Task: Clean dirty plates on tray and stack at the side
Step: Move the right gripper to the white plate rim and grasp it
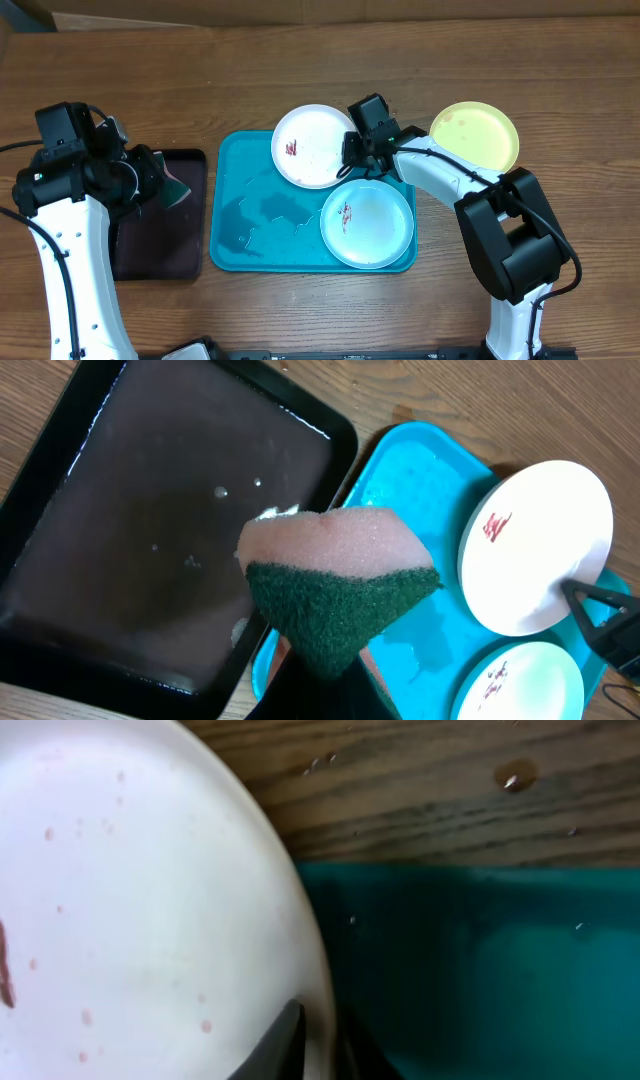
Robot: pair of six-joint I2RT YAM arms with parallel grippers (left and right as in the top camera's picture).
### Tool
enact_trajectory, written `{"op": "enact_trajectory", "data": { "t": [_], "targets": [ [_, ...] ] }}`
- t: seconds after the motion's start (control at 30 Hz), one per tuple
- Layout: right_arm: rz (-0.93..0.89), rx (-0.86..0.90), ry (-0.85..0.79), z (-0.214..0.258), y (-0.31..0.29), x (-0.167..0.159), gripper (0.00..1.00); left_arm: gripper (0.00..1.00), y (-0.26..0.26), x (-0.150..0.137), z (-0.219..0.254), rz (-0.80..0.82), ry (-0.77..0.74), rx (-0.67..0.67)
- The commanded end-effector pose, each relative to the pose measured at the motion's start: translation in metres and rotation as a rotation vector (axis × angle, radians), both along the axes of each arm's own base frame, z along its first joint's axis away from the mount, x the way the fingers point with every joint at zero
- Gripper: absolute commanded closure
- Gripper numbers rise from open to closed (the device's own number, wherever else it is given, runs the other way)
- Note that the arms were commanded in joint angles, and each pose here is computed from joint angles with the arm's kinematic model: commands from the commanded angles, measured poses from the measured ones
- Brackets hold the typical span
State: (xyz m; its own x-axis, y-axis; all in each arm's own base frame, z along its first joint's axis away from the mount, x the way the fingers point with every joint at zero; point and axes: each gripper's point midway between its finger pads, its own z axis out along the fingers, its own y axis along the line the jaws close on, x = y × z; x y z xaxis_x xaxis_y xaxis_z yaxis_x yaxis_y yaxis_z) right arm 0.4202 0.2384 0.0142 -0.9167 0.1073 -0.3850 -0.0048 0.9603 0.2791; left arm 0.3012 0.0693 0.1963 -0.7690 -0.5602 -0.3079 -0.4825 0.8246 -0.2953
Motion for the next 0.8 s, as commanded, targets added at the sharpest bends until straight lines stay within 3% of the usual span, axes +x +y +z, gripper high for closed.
{"op": "enact_trajectory", "data": {
  "t": [0.0,0.47,0.77],
  "targets": [
    [0.042,0.066,0.019,0.009,0.017,-0.002,0.96,0.96,-0.009,0.003,0.000,-0.055,-0.013,-0.003],
    [0.189,0.068,0.103,0.032,0.074,-0.046,0.96,0.96,-0.043,0.008,-0.003,-0.185,-0.010,0.003],
    [0.142,0.047,0.219,0.020,0.085,-0.083,0.96,0.96,-0.091,0.008,-0.038,-0.289,0.000,-0.115]
  ]
}}
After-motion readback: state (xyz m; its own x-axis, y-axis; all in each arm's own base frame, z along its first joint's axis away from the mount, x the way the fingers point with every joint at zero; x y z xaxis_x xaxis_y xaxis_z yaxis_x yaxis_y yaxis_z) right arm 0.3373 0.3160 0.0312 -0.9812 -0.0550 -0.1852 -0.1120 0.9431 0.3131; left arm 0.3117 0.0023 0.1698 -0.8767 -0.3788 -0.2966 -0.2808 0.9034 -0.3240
